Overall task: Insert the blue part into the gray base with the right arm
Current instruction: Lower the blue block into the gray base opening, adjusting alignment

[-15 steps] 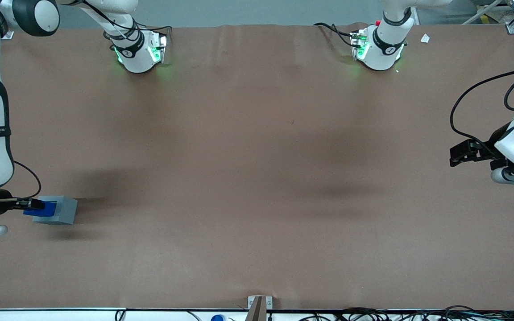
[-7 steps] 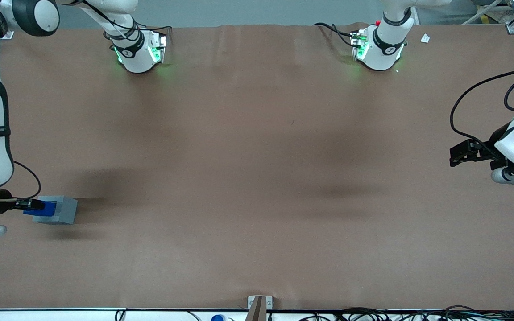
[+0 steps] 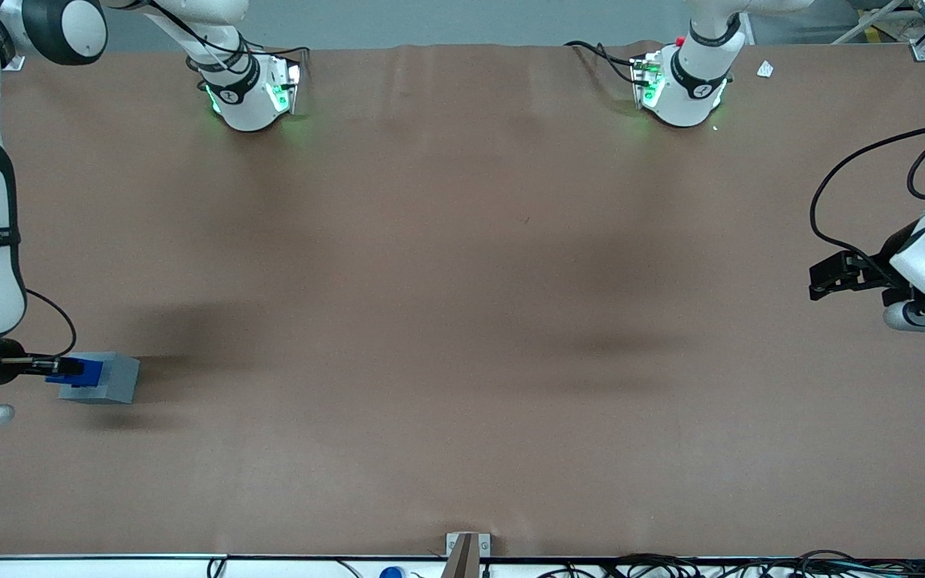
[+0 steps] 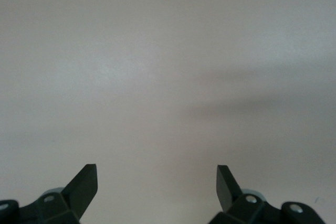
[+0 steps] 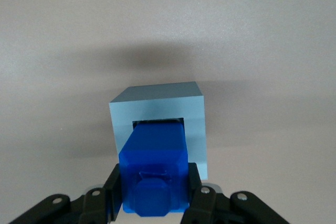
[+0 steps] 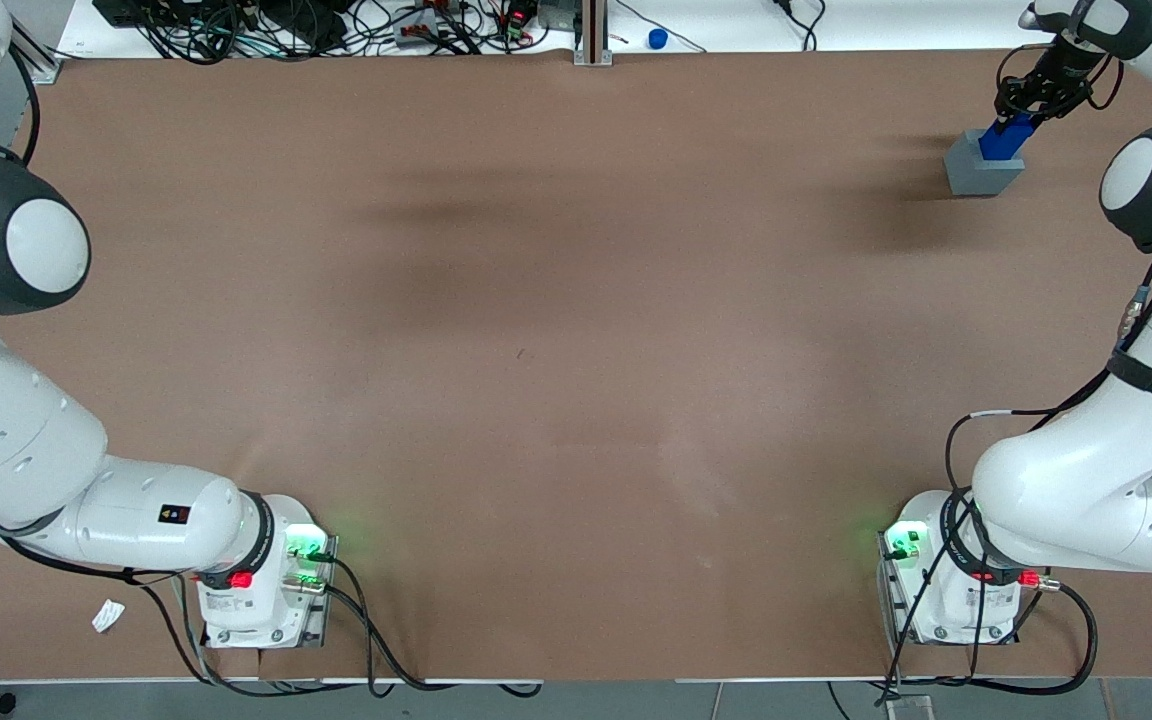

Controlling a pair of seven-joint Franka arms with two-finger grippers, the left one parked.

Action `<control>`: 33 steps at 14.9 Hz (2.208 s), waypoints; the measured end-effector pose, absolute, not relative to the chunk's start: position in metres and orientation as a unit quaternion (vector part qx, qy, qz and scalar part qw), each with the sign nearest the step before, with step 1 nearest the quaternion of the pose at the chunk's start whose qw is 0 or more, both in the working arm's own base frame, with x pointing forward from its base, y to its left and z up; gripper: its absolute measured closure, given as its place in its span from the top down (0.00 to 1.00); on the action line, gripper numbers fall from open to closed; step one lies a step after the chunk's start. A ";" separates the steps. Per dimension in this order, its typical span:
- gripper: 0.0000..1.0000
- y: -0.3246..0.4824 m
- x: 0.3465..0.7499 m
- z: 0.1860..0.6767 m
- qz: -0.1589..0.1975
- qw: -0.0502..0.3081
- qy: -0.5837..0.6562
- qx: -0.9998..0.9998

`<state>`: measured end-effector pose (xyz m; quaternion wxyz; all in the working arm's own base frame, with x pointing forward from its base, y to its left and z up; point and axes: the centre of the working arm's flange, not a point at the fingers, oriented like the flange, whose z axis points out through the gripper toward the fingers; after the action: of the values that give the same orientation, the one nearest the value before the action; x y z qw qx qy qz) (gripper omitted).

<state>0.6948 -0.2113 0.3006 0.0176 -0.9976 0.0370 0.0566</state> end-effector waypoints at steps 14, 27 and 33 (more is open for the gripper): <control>0.51 -0.211 0.695 0.300 0.055 0.016 0.037 -0.998; 0.51 -0.211 0.701 0.293 0.030 0.010 0.029 -0.999; 0.51 -0.211 0.701 0.293 0.028 0.010 0.012 -0.999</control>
<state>0.7011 -0.2115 0.2932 0.0101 -0.9995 0.0119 0.0280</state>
